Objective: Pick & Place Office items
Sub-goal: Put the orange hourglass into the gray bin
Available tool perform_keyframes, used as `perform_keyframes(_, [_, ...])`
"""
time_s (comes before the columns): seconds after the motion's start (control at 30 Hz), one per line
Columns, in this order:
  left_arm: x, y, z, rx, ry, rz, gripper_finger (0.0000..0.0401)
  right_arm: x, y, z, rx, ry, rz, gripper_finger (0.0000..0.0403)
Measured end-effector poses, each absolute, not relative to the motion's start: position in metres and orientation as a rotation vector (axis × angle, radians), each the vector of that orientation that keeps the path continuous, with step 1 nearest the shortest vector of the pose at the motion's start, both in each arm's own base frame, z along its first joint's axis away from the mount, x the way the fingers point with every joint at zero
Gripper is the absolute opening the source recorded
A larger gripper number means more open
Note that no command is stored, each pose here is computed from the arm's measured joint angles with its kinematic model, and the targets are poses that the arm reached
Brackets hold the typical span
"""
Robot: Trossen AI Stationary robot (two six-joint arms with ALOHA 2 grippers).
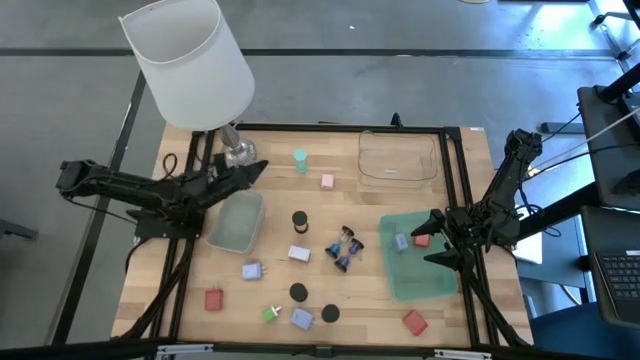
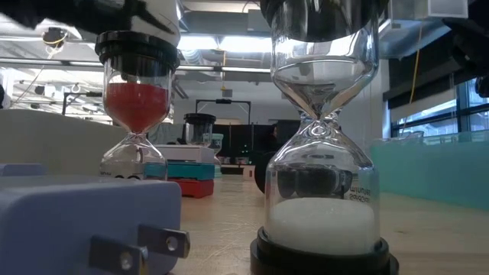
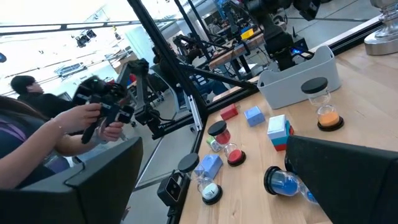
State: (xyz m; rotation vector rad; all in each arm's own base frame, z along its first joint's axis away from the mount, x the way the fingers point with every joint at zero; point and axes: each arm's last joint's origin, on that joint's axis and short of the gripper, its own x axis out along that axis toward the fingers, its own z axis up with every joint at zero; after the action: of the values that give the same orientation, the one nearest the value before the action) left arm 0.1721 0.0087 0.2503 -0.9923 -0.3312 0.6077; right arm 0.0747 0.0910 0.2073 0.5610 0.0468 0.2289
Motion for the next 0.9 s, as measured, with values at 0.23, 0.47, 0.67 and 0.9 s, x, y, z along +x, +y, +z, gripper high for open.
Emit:
perform_keyframes(0.23, [0.220,0.001,0.272,-1.080,-0.156,0.738,0.0143,0.075,0.091,0.207,0.561,0.047,0.230,0.0400])
perform_keyframes(0.47, [0.265,-0.009,0.274,-1.216,-0.002,0.827,0.0143,0.075,0.091,0.207,0.561,0.047,0.229,0.0400])
perform_keyframes(0.67, [0.302,-0.015,0.272,-1.253,0.138,0.862,0.0144,0.075,0.091,0.207,0.561,0.047,0.229,0.0400])
perform_keyframes(0.9, [0.333,-0.019,0.287,-1.105,0.279,0.897,0.0144,0.075,0.091,0.207,0.561,0.047,0.229,0.0400])
